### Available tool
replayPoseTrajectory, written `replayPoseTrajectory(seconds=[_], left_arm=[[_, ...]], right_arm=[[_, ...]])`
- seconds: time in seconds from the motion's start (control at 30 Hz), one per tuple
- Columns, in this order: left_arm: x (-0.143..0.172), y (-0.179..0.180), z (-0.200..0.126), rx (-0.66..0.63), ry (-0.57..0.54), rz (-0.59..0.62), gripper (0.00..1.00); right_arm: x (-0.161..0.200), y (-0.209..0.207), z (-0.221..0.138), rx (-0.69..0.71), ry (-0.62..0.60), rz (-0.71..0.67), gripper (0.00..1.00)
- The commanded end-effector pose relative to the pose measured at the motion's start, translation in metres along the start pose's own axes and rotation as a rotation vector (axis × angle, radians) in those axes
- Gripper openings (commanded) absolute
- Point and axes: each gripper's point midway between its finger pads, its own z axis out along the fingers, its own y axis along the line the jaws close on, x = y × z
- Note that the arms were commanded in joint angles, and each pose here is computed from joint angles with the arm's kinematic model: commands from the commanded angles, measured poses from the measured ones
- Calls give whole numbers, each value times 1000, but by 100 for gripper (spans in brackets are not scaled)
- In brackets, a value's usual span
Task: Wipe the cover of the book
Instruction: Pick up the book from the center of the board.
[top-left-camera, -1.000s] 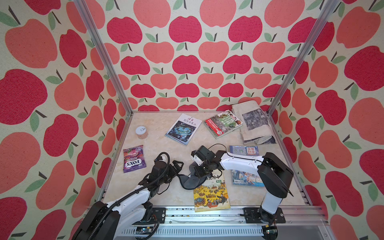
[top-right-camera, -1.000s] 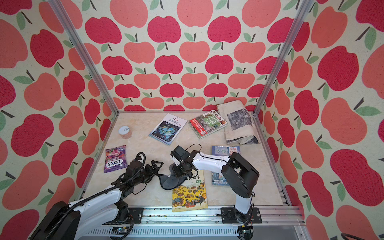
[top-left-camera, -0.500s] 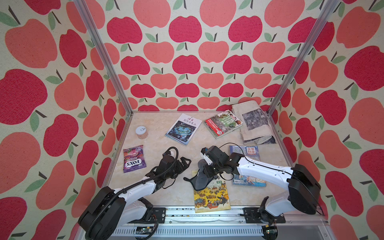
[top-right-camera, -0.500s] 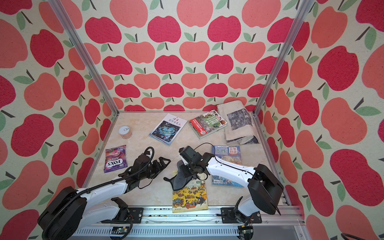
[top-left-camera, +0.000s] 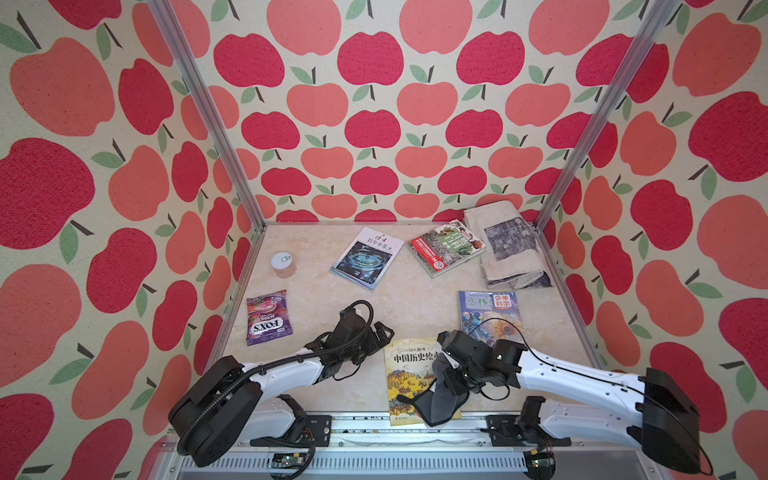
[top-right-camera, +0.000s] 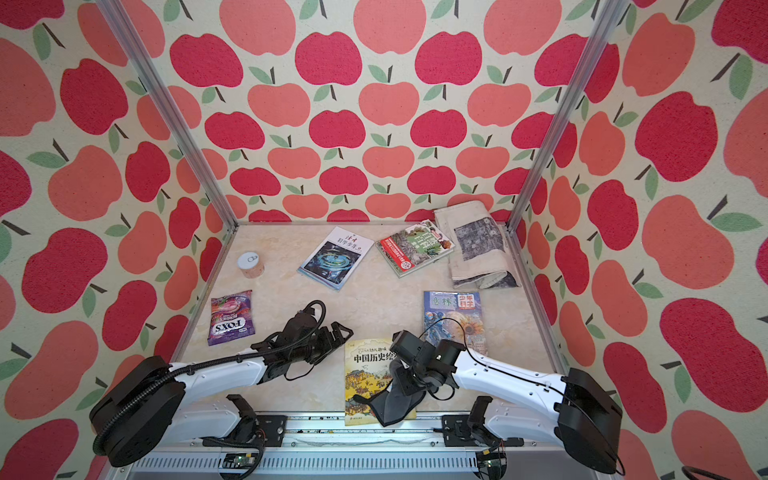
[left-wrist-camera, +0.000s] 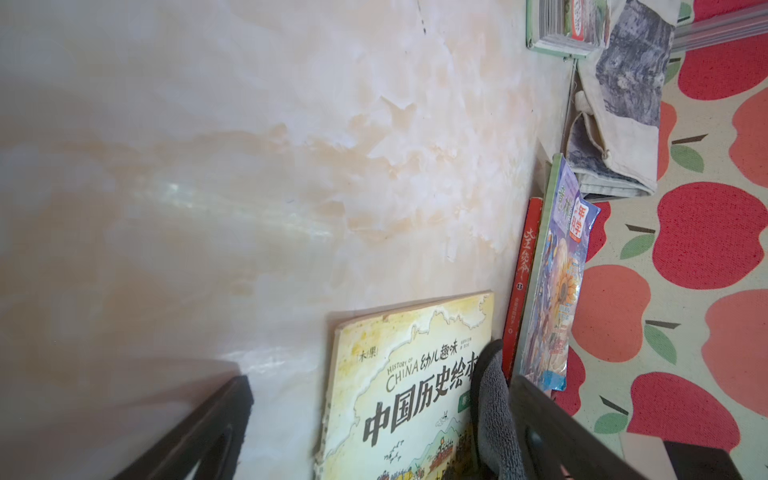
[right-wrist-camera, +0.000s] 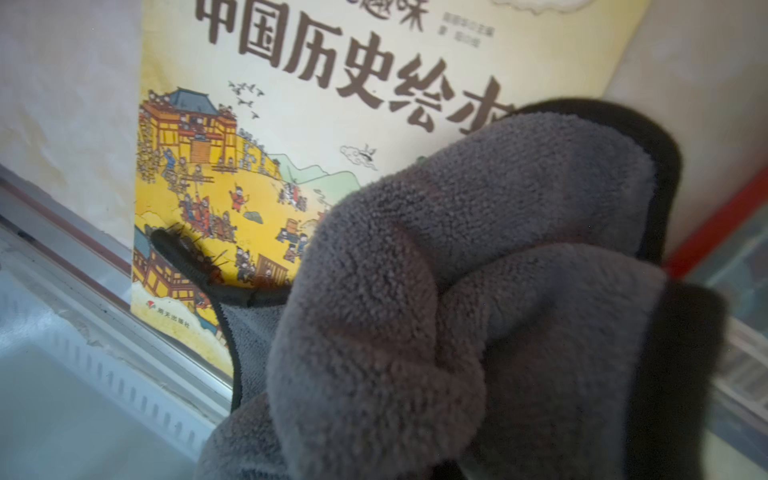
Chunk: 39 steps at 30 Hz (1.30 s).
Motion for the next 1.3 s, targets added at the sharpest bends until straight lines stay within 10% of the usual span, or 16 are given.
replayPoseTrajectory(seconds=[0.0, 0.63, 1.27], left_arm=[[25, 14, 10, -56, 90, -82, 99], [-39, -3, 60, 165, 118, -189, 85], [-34, 31, 64, 96, 99, -142, 11]], right_arm=[[22, -29, 7, 78, 37, 124, 4], [-94, -13, 61, -87, -26, 149, 3], [-159, 6, 26, -197, -95, 27, 2]])
